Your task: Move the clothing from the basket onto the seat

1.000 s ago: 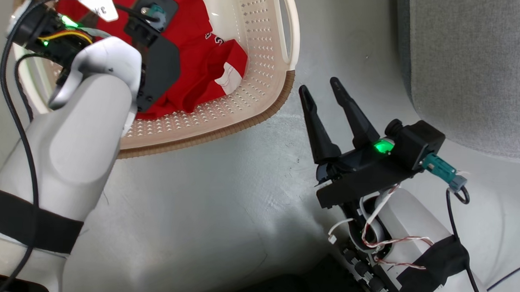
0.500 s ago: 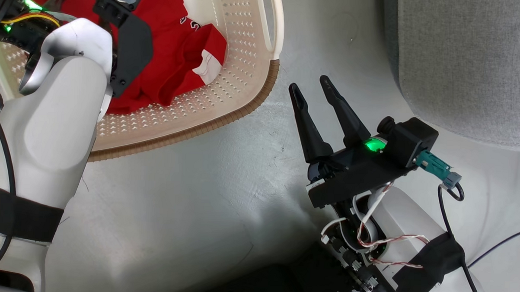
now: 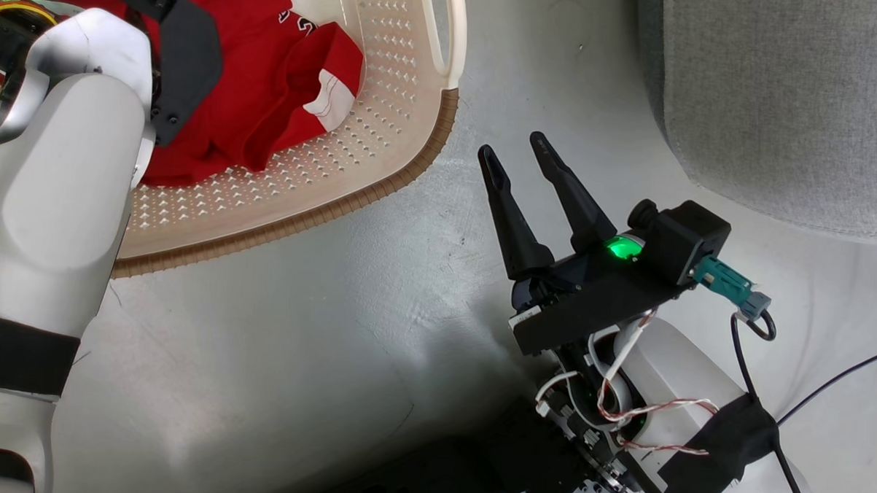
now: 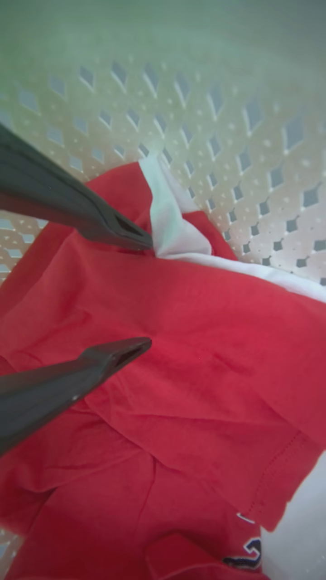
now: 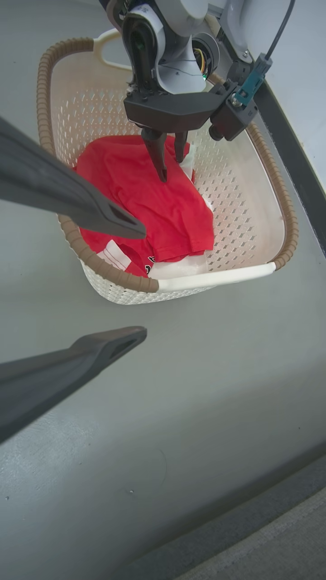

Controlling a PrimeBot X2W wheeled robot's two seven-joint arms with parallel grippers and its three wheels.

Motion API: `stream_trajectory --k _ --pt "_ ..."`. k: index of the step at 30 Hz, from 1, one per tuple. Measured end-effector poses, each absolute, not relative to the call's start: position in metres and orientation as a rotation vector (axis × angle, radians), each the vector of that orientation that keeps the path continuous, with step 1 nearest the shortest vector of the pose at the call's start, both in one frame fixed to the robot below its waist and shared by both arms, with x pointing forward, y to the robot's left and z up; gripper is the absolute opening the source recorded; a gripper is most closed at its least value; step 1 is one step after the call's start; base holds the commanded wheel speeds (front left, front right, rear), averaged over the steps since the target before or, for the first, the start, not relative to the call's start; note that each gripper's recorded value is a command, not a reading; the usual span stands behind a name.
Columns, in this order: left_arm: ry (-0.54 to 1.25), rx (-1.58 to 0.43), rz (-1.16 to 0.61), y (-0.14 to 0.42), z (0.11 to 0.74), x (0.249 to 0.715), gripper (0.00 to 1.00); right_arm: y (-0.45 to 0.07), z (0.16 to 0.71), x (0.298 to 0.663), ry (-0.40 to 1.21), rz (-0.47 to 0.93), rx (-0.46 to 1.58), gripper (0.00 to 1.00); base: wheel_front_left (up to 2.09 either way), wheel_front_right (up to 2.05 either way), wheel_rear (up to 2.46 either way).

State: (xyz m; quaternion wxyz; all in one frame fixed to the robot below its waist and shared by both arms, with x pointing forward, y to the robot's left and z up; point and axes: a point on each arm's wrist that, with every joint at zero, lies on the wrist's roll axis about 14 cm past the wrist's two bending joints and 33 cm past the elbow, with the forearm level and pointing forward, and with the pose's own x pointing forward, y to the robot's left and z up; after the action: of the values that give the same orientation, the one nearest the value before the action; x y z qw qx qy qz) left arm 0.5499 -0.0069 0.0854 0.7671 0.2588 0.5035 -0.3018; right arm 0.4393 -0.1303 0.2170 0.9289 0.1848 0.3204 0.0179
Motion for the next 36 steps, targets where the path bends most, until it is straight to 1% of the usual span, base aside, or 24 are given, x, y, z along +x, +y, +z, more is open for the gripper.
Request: stream_trajectory --k 13,24,26,27,28,32,34,35,36 --pt "1.105 0.542 -0.675 -0.018 0.079 0.542 1.00 -0.133 0.211 0.435 0.675 0.023 0.381 1.00 0.00 0.00 0.00" --pt "1.117 0.542 -0.678 -0.017 0.072 0.537 1.00 -0.134 0.208 0.434 0.681 0.017 0.382 1.00 0.00 0.00 0.00" --pt "1.119 0.543 -0.676 -0.016 0.071 0.538 0.89 -0.135 0.207 0.434 0.682 0.015 0.382 1.00 0.00 0.00 0.00" --pt "1.116 0.542 -0.675 -0.016 0.071 0.539 0.85 -0.135 0.207 0.433 0.682 0.014 0.382 1.00 0.00 0.00 0.00" --pt "1.111 0.541 -0.670 -0.016 0.071 0.540 0.79 -0.135 0.207 0.433 0.684 0.012 0.383 1.00 0.00 0.00 0.00" --pt "1.097 0.540 -0.656 -0.014 0.071 0.548 0.49 -0.136 0.205 0.431 0.690 0.006 0.384 1.00 0.00 0.00 0.00" --pt "1.099 0.541 -0.654 -0.013 0.070 0.548 0.45 -0.136 0.204 0.430 0.692 0.003 0.386 1.00 0.00 0.00 0.00" --pt "1.101 0.541 -0.653 -0.013 0.069 0.547 0.39 -0.137 0.204 0.430 0.693 0.001 0.390 1.00 0.00 0.00 0.00" --pt "1.101 0.541 -0.654 -0.013 0.068 0.547 0.27 -0.137 0.204 0.430 0.693 -0.001 0.391 1.00 0.00 0.00 0.00"
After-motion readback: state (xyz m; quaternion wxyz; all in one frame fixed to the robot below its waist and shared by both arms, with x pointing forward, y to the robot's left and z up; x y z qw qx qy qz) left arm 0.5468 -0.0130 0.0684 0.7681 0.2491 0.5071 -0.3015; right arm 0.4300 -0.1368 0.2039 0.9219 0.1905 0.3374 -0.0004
